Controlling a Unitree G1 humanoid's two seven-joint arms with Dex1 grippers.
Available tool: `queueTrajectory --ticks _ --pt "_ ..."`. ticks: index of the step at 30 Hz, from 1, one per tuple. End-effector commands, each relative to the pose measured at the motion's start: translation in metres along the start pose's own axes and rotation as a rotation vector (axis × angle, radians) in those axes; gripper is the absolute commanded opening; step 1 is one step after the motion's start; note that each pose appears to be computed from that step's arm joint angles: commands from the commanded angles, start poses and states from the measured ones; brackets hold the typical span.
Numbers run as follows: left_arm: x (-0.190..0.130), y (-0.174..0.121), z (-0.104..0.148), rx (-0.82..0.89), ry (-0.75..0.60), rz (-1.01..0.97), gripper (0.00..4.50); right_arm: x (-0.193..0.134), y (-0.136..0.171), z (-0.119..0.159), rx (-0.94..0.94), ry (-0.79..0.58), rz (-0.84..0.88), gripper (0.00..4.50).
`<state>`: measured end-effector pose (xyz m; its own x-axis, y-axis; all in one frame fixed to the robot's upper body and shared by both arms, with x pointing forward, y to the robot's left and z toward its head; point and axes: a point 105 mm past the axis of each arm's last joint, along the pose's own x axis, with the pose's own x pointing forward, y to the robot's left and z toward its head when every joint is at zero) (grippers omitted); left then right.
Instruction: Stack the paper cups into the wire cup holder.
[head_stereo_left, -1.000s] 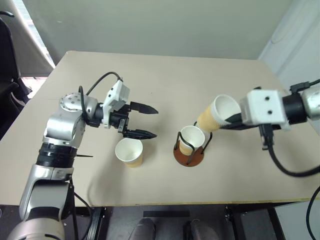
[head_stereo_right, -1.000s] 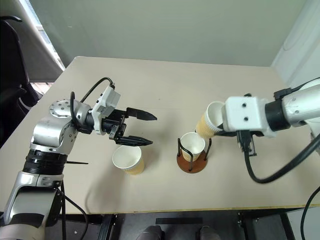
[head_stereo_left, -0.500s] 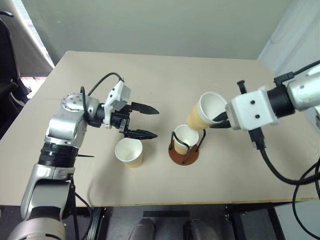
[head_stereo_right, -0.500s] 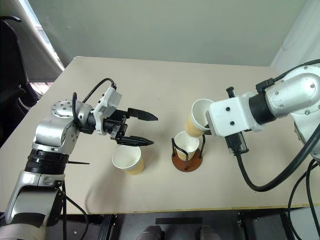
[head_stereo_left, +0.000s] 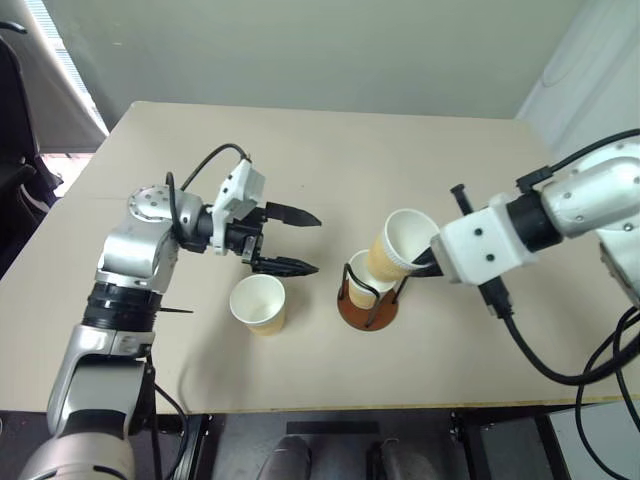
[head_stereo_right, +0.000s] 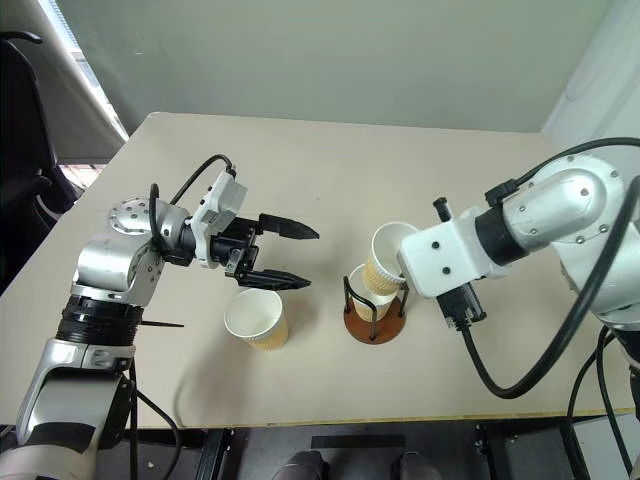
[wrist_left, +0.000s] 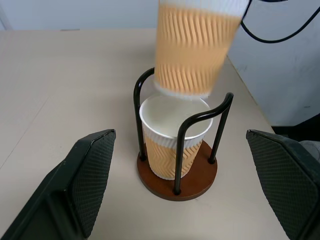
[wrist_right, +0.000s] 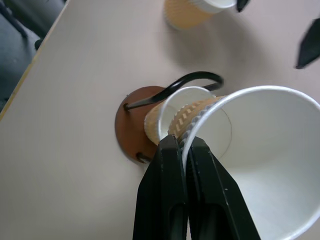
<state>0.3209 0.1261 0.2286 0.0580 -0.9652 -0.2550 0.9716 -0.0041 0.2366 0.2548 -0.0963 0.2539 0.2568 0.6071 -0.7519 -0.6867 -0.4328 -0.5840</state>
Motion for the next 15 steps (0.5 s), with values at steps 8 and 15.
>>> queueTrajectory --ticks 8,15 --pt "-0.002 0.004 0.012 0.047 -0.003 0.015 4.50 -0.001 -0.007 -0.005 -0.047 0.036 -0.022 0.01" --pt "-0.003 0.003 0.011 0.045 -0.001 0.023 4.50 0.005 -0.001 -0.004 -0.053 0.020 0.005 0.01"
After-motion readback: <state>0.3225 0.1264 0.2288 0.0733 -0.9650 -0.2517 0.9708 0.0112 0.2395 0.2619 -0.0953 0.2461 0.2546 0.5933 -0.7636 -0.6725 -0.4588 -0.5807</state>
